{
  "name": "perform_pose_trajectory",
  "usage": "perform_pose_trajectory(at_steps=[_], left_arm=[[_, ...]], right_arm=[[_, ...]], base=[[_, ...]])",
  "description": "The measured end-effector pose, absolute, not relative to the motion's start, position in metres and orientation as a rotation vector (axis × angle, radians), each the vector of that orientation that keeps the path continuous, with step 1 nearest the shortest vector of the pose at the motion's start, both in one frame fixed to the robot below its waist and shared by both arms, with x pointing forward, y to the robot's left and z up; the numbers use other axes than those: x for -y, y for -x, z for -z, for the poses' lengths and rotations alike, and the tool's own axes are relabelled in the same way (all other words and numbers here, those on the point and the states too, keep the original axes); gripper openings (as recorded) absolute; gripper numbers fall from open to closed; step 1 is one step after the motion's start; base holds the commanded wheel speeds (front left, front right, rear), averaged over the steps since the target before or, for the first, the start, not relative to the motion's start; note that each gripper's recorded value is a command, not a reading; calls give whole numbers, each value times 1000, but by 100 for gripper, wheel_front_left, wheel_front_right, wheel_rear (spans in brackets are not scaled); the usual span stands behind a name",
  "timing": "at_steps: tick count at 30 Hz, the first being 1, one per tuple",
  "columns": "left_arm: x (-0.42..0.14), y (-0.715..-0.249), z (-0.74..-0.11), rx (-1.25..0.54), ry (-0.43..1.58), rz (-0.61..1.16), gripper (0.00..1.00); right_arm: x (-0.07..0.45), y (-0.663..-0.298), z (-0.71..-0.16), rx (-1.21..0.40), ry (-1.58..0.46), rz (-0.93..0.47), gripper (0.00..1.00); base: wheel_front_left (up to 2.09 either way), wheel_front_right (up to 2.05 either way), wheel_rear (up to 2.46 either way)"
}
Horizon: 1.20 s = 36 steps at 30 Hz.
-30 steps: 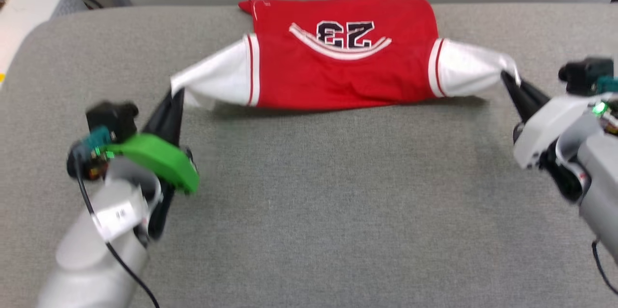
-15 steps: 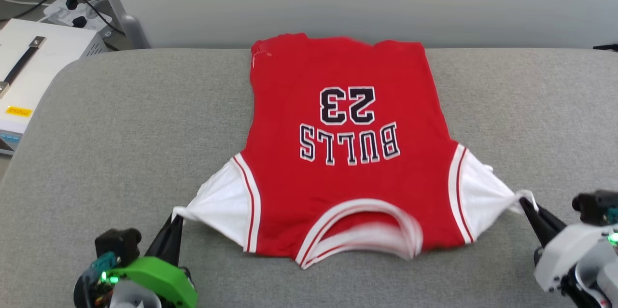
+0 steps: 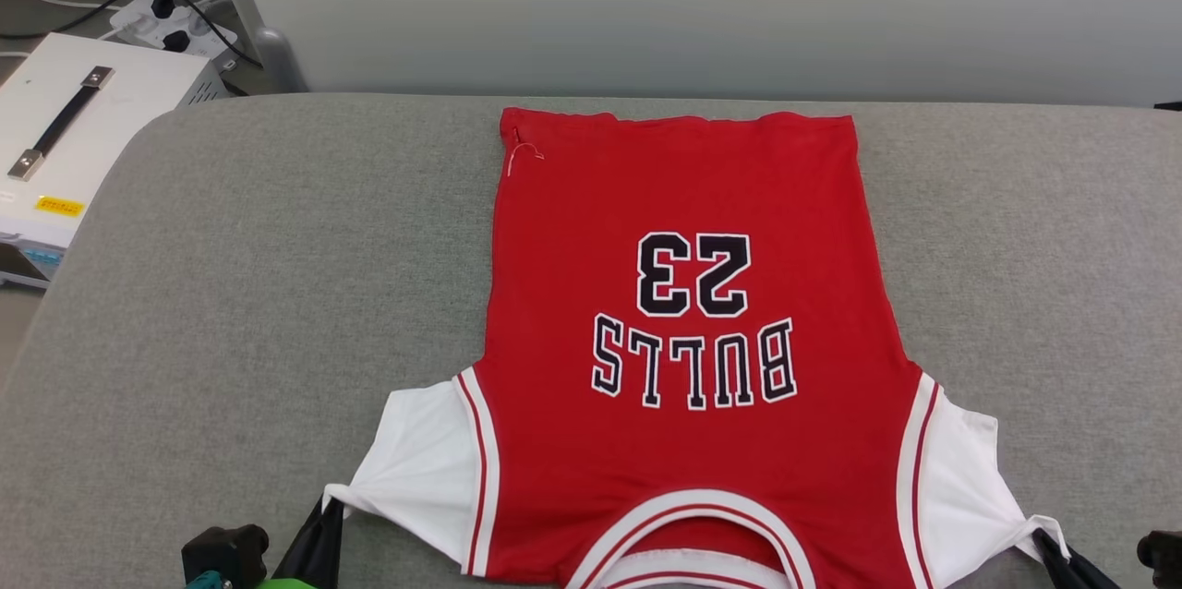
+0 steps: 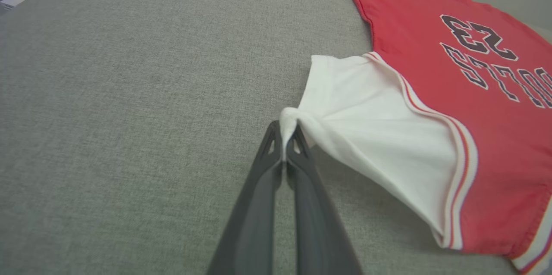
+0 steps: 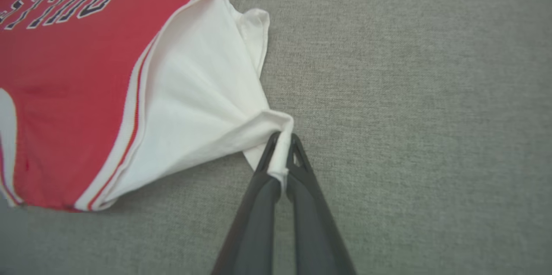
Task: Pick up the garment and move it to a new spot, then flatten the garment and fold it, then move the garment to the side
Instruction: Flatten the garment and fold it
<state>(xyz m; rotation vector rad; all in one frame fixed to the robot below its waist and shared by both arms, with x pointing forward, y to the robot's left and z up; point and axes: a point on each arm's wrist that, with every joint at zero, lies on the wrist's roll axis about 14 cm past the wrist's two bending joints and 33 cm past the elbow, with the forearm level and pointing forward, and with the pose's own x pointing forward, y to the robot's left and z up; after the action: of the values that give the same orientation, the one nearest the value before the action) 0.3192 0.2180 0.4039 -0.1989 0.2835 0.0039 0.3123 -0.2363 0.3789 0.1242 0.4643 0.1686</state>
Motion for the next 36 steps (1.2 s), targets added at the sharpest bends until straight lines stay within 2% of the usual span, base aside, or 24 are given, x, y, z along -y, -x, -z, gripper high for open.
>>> perform_pose_trajectory(at_steps=[3,4,5,6,7,15,16,17,19,24,29,34,36], left_arm=[[-216,-319,-402,-287,190,-1,0],[-215,-320,-402,-290,186,3,0],[-214,-320,-401,-291,182,5,0],[-213,-321,-401,-293,181,7,0],[-212,-321,-400,-295,183,10,0],[-203,-337,-406,-266,178,31,0],[-203,-341,-409,-255,175,30,0],[-200,-351,-416,-224,176,30,0],[-197,-359,-422,-202,175,33,0],[-188,-378,-433,-153,174,41,0],[-181,-395,-438,-122,177,46,0],[-177,-406,-434,-118,182,41,0],[-177,-411,-431,-120,178,42,0]], right_arm=[[235,-312,-378,-468,-129,-162,0],[235,-315,-380,-461,-138,-153,9],[236,-317,-382,-456,-146,-147,34],[236,-319,-383,-454,-150,-142,83],[237,-321,-384,-451,-143,-139,100],[256,-365,-425,-321,-135,-103,100],[259,-376,-438,-284,-129,-102,100],[269,-412,-479,-173,-95,-106,100],[274,-438,-512,-98,-59,-117,100],[264,-499,-571,-15,16,-176,100],[241,-557,-591,-96,71,-244,100],[217,-600,-547,-394,102,-294,100],[208,-609,-516,-571,112,-314,100]], base=[[0,0,0],[0,0,0],[0,0,0],[0,0,0],[0,0,0],[0,0,0],[0,0,0],[0,0,0],[0,0,0],[0,0,0],[0,0,0],[0,0,0],[0,0,0]])
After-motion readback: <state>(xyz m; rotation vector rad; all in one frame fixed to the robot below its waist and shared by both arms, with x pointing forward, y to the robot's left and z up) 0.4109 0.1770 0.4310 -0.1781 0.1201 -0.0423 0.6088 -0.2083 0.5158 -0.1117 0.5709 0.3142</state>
